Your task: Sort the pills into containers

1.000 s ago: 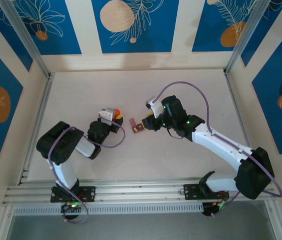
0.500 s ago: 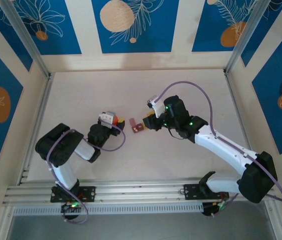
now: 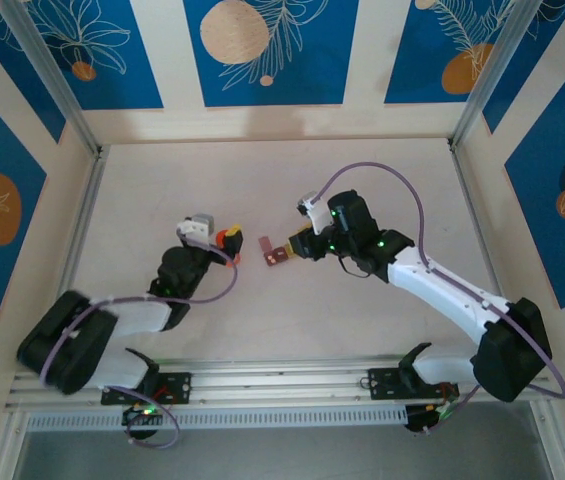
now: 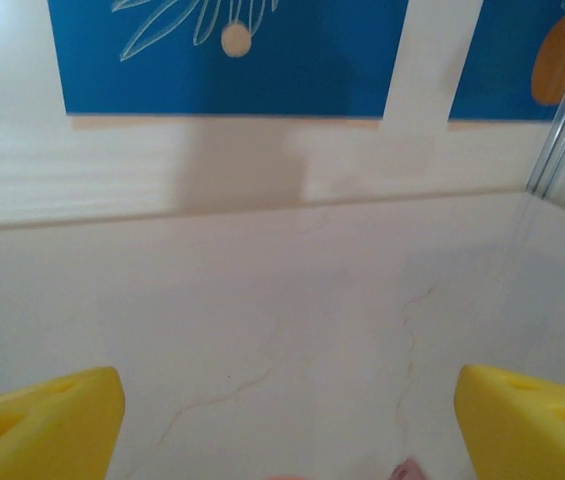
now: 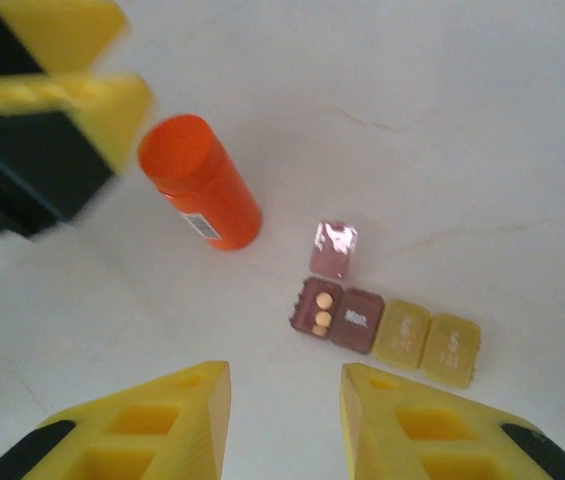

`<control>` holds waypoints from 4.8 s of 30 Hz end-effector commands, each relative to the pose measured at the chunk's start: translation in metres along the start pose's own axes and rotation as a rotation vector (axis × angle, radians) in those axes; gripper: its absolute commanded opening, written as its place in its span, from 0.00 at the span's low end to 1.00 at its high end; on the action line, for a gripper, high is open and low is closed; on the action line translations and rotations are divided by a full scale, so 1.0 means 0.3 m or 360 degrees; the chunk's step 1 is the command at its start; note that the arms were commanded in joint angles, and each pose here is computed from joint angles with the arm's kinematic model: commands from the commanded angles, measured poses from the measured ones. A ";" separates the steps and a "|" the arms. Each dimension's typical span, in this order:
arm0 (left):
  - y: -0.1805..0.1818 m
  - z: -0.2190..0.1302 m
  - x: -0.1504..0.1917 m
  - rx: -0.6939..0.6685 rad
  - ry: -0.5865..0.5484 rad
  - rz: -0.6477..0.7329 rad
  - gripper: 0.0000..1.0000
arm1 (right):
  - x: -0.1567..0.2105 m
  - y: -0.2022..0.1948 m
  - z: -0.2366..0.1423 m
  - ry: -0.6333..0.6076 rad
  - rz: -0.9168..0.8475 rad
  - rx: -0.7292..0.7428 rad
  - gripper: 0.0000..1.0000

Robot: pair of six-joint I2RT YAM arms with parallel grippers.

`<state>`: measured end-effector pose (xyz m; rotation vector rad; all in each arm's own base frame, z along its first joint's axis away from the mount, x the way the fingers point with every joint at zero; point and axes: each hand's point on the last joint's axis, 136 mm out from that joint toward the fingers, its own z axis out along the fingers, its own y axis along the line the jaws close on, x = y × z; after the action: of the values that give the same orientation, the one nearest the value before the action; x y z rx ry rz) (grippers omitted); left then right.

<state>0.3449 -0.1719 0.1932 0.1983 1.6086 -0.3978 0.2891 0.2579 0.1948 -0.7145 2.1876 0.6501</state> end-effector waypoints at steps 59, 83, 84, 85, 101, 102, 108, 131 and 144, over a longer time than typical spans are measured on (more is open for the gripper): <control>-0.074 0.327 0.394 0.0077 0.1856 -0.0263 0.50 | 0.289 -0.277 0.424 0.0663 0.0457 -0.0122 0.56; -0.163 0.284 0.476 0.0299 0.2159 -0.0177 0.42 | 0.323 -0.297 0.426 0.0733 0.0454 -0.0052 0.56; -0.175 0.281 0.471 0.0329 0.2162 -0.0187 0.41 | 0.323 -0.300 0.426 0.0734 0.0456 -0.0044 0.56; -0.183 0.277 0.468 0.0346 0.2167 -0.0189 0.41 | 0.329 -0.303 0.427 0.0743 0.0461 -0.0035 0.56; -0.243 0.259 0.447 0.0461 0.2182 -0.0299 0.35 | 0.343 -0.311 0.434 0.0781 0.0472 -0.0016 0.55; -0.254 0.260 0.443 0.0486 0.2172 -0.0329 0.35 | 0.342 -0.314 0.434 0.0780 0.0473 -0.0014 0.55; -0.273 0.243 0.434 0.0531 0.2189 -0.0364 0.35 | 0.347 -0.318 0.437 0.0791 0.0475 -0.0005 0.55; -0.290 0.227 0.451 0.0562 0.2236 -0.0353 0.39 | 0.344 -0.321 0.435 0.0791 0.0480 0.0001 0.55; -0.345 0.161 0.415 0.0663 0.2280 -0.0303 0.38 | 0.350 -0.333 0.436 0.0797 0.0513 0.0016 0.55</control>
<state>0.3574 -0.2957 0.0708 0.7067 2.9416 -0.7867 0.3614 0.2481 0.0310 -0.5886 2.7317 0.7271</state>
